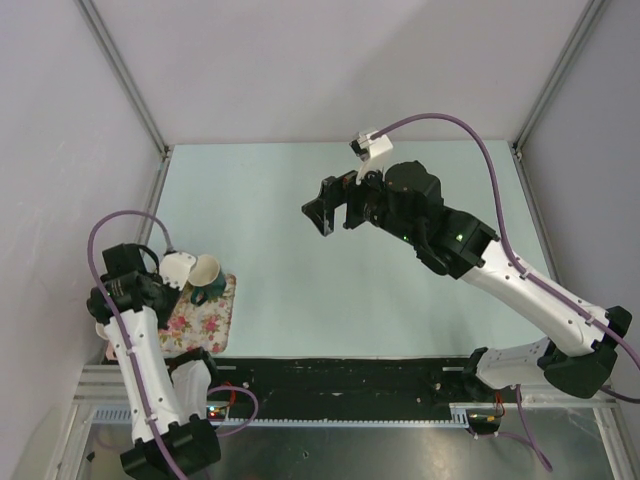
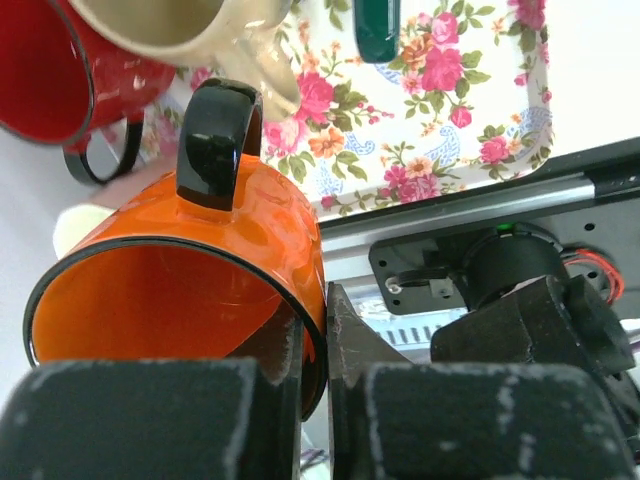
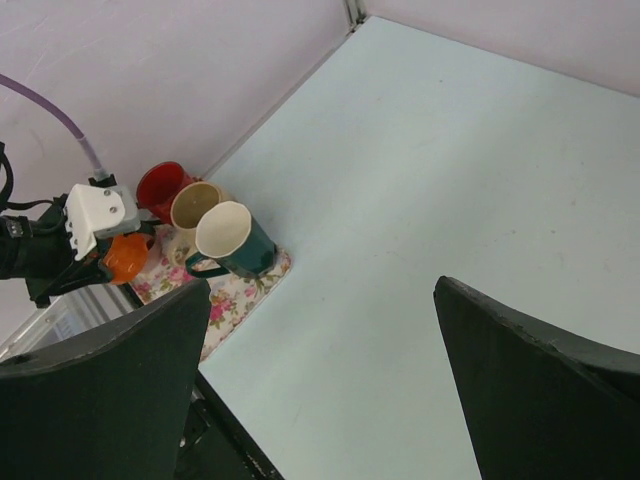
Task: Turn the mug right side up
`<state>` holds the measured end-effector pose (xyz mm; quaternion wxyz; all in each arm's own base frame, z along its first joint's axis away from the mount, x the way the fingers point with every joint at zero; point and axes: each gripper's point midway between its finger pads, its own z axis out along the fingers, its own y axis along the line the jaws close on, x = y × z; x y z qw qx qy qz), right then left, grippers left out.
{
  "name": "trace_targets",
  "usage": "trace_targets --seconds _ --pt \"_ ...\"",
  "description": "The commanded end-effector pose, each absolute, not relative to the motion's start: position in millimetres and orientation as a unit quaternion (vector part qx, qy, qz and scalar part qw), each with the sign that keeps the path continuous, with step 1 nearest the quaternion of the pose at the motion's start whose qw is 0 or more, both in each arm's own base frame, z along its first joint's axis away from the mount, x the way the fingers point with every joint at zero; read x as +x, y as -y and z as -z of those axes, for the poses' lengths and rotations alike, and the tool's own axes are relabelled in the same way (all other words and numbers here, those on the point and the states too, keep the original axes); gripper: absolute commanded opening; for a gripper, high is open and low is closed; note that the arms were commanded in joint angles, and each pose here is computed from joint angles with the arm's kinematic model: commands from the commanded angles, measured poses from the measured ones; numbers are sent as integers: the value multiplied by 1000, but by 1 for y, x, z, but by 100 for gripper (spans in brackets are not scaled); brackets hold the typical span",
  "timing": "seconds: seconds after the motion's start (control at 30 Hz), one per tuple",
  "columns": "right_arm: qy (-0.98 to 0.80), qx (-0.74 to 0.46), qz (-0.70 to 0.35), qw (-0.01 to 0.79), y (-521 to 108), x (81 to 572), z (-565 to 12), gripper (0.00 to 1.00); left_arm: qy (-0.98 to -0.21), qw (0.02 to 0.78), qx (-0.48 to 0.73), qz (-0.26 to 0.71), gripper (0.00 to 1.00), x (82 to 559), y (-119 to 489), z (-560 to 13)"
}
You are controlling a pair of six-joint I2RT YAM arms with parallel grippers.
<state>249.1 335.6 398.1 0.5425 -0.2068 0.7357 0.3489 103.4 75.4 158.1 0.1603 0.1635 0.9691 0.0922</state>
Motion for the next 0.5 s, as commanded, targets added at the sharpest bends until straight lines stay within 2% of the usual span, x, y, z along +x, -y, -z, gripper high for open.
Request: trace_targets --seconds 0.0,0.27,0.47 --pt "-718 -201 -345 570 -325 248 -416 100 -946 116 302 -30 0 74 -53 -161" --pt "-719 -210 -337 570 -327 250 -412 99 -925 45 377 1 0 53 -56 -132" --pt "-727 -210 -324 567 -326 253 -405 99 -916 104 388 10 0 70 -36 -147"
